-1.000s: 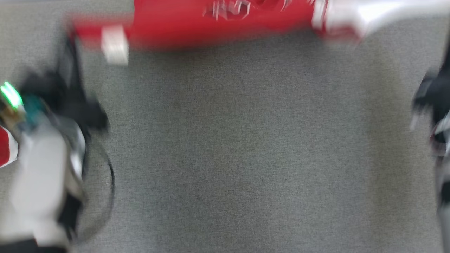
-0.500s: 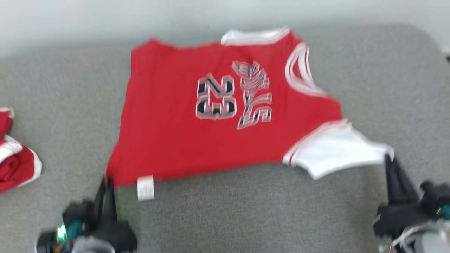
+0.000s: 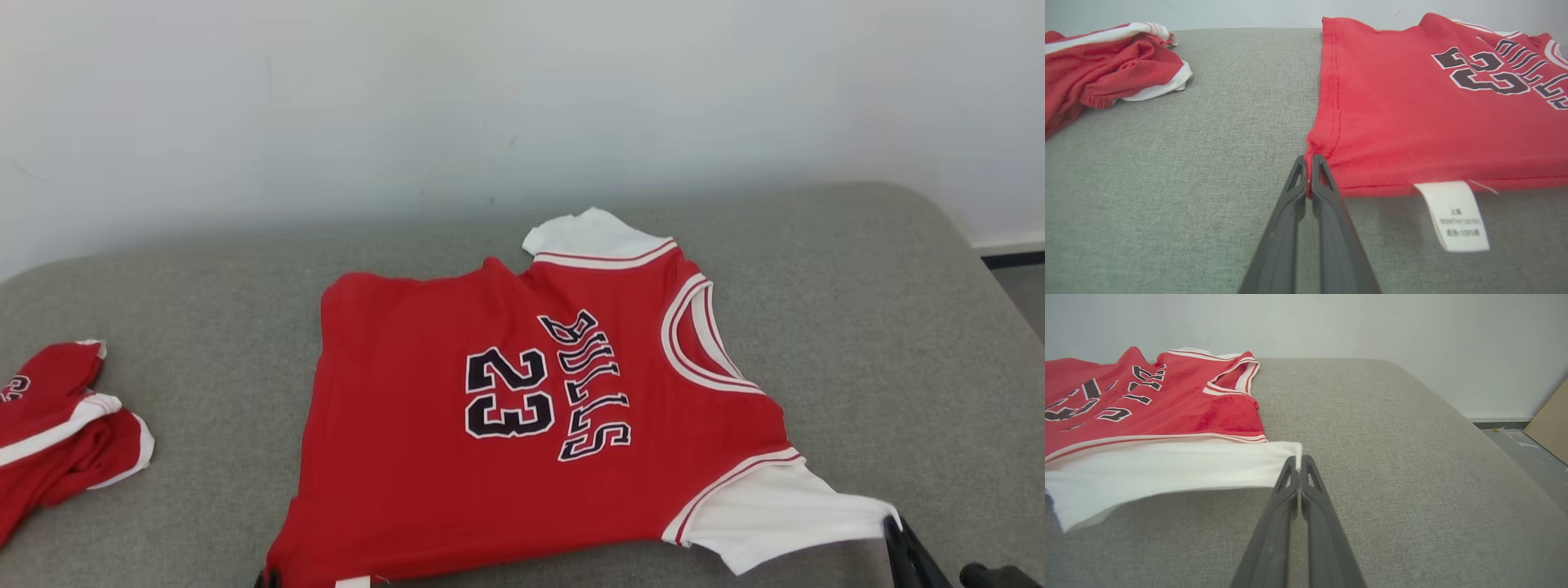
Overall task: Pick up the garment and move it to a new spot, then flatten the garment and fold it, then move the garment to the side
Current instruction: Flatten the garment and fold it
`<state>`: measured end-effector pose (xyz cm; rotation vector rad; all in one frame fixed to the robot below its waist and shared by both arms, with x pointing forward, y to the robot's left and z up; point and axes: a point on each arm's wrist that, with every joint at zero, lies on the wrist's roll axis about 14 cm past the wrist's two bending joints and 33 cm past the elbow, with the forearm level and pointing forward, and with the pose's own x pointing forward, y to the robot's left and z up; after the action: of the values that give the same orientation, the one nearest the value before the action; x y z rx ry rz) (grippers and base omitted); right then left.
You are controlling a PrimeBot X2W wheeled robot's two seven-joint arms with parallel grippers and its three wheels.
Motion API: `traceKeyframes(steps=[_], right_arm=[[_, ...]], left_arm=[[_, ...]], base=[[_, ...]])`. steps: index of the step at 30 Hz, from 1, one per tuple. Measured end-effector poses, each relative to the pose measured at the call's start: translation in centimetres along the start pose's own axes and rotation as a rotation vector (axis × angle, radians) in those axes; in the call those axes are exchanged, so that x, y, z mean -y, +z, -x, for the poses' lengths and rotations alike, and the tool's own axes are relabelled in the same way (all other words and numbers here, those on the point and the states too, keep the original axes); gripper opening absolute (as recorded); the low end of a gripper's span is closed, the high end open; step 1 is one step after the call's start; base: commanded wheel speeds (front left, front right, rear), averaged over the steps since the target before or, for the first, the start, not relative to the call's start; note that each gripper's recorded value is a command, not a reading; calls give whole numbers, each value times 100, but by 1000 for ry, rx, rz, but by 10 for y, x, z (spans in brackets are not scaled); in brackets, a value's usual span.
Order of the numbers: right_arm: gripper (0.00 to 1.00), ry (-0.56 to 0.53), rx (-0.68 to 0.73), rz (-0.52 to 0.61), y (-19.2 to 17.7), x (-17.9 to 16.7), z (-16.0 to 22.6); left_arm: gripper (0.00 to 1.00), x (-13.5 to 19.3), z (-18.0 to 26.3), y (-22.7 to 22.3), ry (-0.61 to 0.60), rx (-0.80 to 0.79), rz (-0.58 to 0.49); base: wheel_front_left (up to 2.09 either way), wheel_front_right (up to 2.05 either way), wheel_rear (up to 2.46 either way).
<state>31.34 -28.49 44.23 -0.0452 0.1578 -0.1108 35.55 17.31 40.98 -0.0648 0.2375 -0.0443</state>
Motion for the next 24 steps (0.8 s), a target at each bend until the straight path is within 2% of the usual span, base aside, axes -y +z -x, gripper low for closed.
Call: traceKeyframes(steps=[14, 19, 21, 24], right_arm=[[0, 51, -50, -6, -26, -12, 48], [0, 74, 13, -14, -5, -17, 43], [0, 81, 59, -45, 10, -22, 35], [0, 113, 107, -36, 29, -30, 20]], left_arm=[[0, -15, 52, -37, 53, -76, 32], [0, -15, 47, -21, 49, -24, 35], [0, -13, 42, -15, 40, -7, 31], [0, -9, 32, -6, 23, 11, 25]], base=[[0, 0, 0], [0, 0, 0], [0, 0, 0], [0, 0, 0]])
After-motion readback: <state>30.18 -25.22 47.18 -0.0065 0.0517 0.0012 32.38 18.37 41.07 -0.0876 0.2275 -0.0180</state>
